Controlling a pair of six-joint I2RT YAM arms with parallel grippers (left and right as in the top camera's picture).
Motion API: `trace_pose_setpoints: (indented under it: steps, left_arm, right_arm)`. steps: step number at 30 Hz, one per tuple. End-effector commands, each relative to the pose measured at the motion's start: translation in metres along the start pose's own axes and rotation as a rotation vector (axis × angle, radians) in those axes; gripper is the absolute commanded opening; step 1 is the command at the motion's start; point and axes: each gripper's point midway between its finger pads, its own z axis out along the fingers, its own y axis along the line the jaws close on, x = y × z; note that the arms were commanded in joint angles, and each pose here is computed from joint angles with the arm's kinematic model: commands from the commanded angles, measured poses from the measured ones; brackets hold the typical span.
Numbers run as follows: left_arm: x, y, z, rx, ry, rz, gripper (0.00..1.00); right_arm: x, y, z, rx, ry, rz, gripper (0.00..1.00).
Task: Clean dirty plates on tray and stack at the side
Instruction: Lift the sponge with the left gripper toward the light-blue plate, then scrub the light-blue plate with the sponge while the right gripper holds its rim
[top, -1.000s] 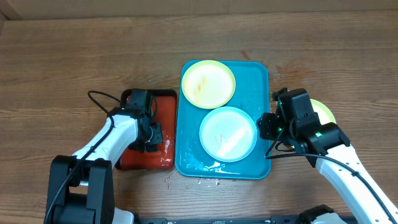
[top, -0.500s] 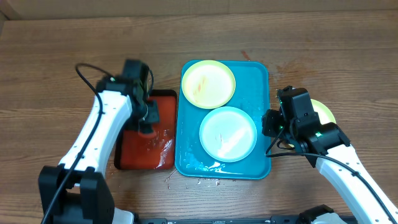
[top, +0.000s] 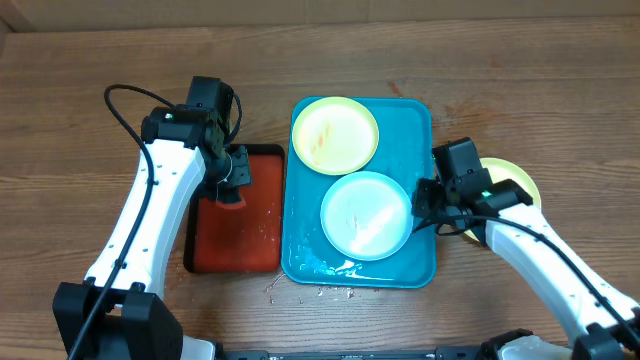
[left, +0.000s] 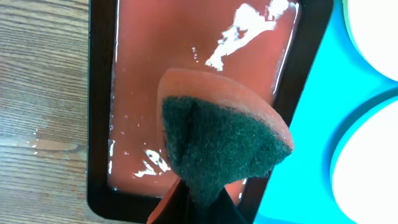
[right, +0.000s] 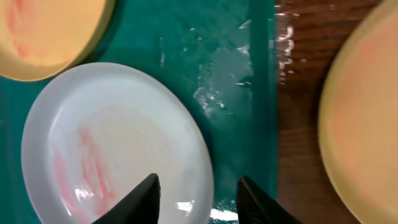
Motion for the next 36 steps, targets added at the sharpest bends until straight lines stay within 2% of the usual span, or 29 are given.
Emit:
trace_pose_setpoints:
  steps: [1, 10, 12, 15, 16, 20, 24, 31, 36]
  left_arm:
    - [-0.008, -0.004, -0.019, 0.013, -0.053, 0.041, 0.04]
    - [-0.017, -0.01, -0.064, 0.057, -0.135, 0.051, 0.04]
    - [-0.017, -0.016, -0.067, 0.08, -0.144, 0.059, 0.04]
    - [-0.014, -0.036, -0.068, 0.143, -0.14, 0.093, 0.04]
    - [-0.014, -0.045, -0.068, 0.168, -0.143, 0.11, 0.04]
    - [-0.012, -0.09, -0.065, 0.25, -0.177, 0.156, 0.04]
    - [-0.003, -0.137, -0.041, 0.295, -0.169, 0.174, 0.04]
    - [0.036, -0.195, 0.041, 0.298, 0.011, 0.113, 0.04]
    - [0.047, -0.213, 0.09, 0.271, 0.091, 0.118, 0.04]
  right_arm:
    - [0.002, 0.019, 0.007, -0.105, 0.048, -0.112, 0.43]
    - [0.014, 0.0, 0.044, -0.011, 0.132, -0.102, 0.44]
    - [0.015, 0.0, 0.05, -0.01, 0.143, -0.1, 0.37]
    - [0.018, -0.001, 0.056, -0.011, 0.16, -0.094, 0.08]
    - [0.019, -0.001, 0.056, -0.01, 0.162, -0.093, 0.04]
    - [0.018, 0.0, 0.056, -0.012, 0.158, -0.091, 0.04]
    - [0.017, 0.0, 0.057, -0.01, 0.157, -0.069, 0.04]
    - [0.017, 0.0, 0.057, -0.01, 0.156, -0.065, 0.04]
    - [0.017, 0.0, 0.057, -0.01, 0.157, -0.065, 0.04]
